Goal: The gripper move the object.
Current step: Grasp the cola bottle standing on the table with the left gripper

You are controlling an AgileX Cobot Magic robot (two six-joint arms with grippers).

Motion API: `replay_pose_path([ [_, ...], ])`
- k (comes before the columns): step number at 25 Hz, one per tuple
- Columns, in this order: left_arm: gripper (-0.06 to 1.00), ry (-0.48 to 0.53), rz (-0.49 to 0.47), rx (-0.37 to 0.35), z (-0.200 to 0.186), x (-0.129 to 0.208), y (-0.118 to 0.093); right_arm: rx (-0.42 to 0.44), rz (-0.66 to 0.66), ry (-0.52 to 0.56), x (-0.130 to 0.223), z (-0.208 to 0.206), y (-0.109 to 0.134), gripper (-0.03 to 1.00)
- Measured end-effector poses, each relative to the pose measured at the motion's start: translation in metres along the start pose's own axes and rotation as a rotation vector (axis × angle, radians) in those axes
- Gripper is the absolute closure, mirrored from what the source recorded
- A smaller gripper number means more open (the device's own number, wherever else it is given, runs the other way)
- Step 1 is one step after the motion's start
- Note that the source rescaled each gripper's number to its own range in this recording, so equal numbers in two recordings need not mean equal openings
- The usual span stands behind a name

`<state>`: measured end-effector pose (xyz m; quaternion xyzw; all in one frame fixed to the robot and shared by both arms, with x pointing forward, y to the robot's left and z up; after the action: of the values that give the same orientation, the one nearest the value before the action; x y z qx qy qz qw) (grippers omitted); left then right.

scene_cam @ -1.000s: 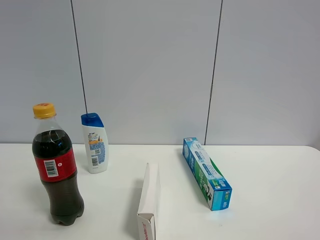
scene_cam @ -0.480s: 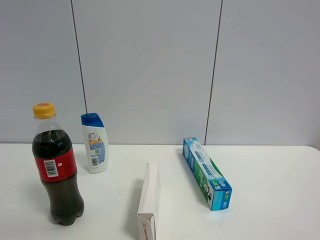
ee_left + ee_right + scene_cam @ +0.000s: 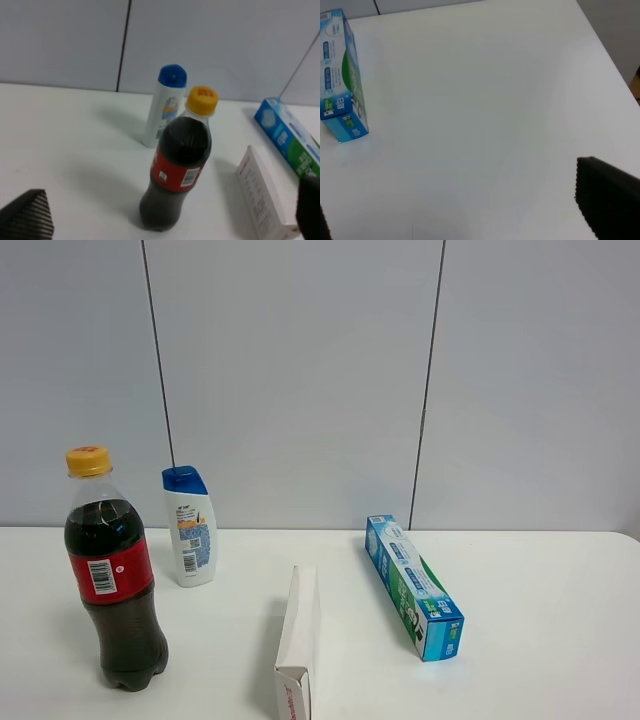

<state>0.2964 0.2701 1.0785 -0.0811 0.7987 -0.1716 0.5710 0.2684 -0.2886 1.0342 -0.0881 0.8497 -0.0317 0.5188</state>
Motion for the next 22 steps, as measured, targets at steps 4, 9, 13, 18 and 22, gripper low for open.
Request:
replay_pose_path([
  [4, -0.05, 0.057, 0.070, 0.004, 0.020, -0.007, 0.002, 0.000, 0.000, 0.000, 0.000, 0.000, 0.000, -0.03],
  [9, -0.05, 0.125, 0.169, -0.006, 0.042, -0.011, 0.007, 0.000, 0.000, 0.000, 0.000, 0.000, 0.000, -0.03],
  [13, -0.05, 0.153, 0.202, 0.010, 0.054, -0.013, 0.008, 0.000, 0.000, 0.000, 0.000, 0.000, 0.000, -0.03],
  [18, -0.05, 0.157, 0.271, 0.047, 0.062, -0.015, 0.005, 0.000, 0.000, 0.000, 0.000, 0.000, 0.000, -0.03],
  [22, -0.05, 0.168, 0.339, 0.062, 0.065, -0.015, 0.005, 0.000, 0.000, 0.000, 0.000, 0.000, 0.000, -0.03],
])
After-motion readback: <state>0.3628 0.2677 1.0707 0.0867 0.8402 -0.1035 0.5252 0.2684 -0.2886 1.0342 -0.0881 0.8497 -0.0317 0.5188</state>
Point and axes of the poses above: a point on each arm's last joint axis where the gripper is mounted, z pointing out along that axis toward the gripper, y along the wrist's bending axis when the last joint is at zero, x = y × z, the point moved 4 cm from there along z, pointing out along that axis toward the gripper, and after that the axes turned 8 degrees about -z, right-handed, at the moved point
